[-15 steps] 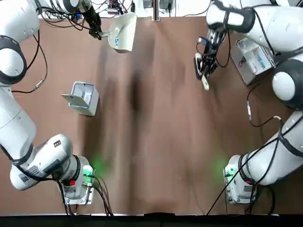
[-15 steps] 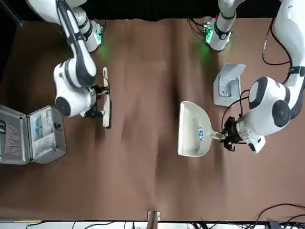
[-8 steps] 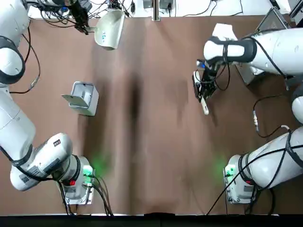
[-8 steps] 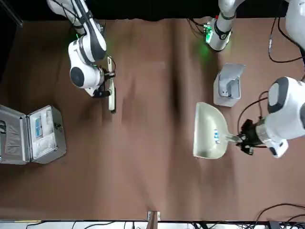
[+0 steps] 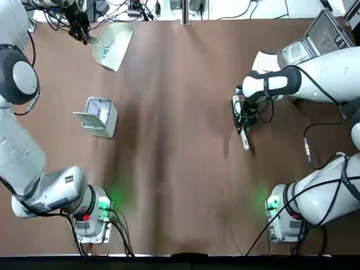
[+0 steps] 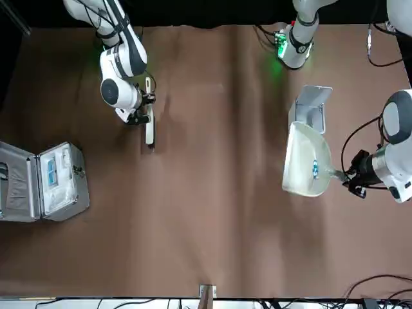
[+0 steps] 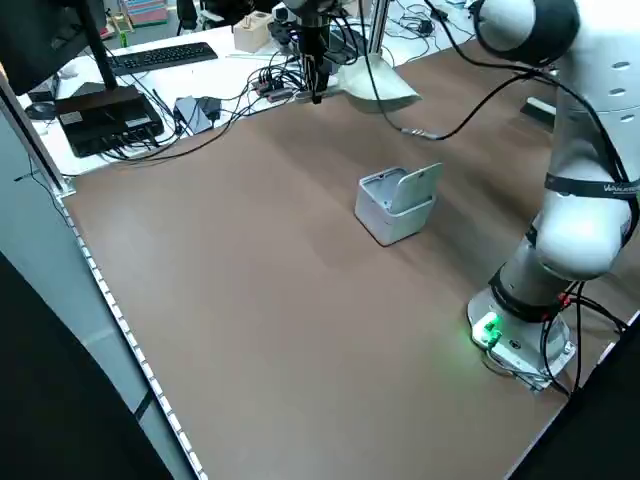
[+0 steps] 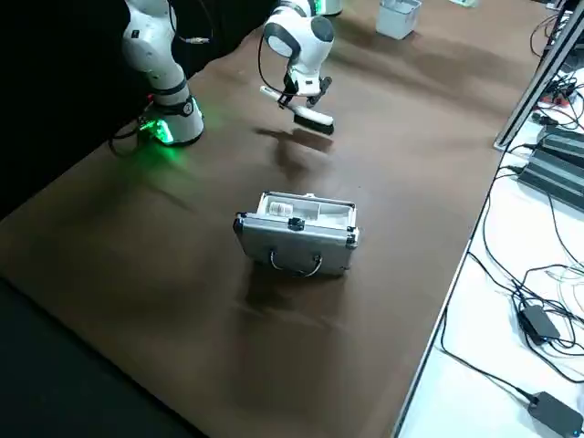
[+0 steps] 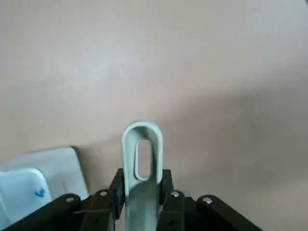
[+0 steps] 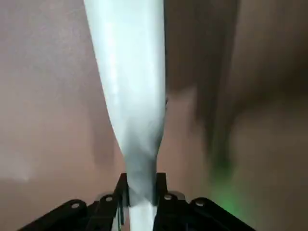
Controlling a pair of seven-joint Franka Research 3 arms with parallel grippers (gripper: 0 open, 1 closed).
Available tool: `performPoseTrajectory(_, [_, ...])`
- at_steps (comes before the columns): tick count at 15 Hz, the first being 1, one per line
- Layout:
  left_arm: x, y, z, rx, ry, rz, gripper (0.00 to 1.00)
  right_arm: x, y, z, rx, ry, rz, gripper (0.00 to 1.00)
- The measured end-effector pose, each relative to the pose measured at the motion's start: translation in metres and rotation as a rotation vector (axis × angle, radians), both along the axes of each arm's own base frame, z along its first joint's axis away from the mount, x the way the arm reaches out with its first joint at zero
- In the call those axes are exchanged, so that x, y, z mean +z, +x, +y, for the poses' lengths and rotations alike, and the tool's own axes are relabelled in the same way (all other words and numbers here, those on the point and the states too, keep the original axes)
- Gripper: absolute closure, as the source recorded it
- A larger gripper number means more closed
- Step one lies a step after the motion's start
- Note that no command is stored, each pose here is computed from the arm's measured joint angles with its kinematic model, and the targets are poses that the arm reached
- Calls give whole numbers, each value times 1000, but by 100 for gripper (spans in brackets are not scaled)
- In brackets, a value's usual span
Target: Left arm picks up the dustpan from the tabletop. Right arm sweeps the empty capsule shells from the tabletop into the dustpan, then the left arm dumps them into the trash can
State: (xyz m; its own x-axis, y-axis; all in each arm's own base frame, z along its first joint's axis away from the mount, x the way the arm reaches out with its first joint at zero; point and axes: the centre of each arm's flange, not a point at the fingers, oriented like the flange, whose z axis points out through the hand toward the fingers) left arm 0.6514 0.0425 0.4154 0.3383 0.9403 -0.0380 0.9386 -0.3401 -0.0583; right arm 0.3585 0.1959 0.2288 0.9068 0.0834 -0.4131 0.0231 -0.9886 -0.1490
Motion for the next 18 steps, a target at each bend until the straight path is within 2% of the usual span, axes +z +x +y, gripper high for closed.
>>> performPoseTrajectory(3, [-1,-17,20,-27,33,13,67,-4,0,-4,-10,-3,-23,74])
performPoseTrajectory(7, [-8,-38,40,-43,50,-30,67,-15,2,-11,-26,-13,-39,74])
performPoseTrajectory(12, [-22,-56,43,-39,64,-128,67,-24,15,-34,-66,-14,-43,74])
performPoseTrajectory(18, [-21,-65,62,-31,88,-261,67,-27,25,-37,-77,-14,-44,74])
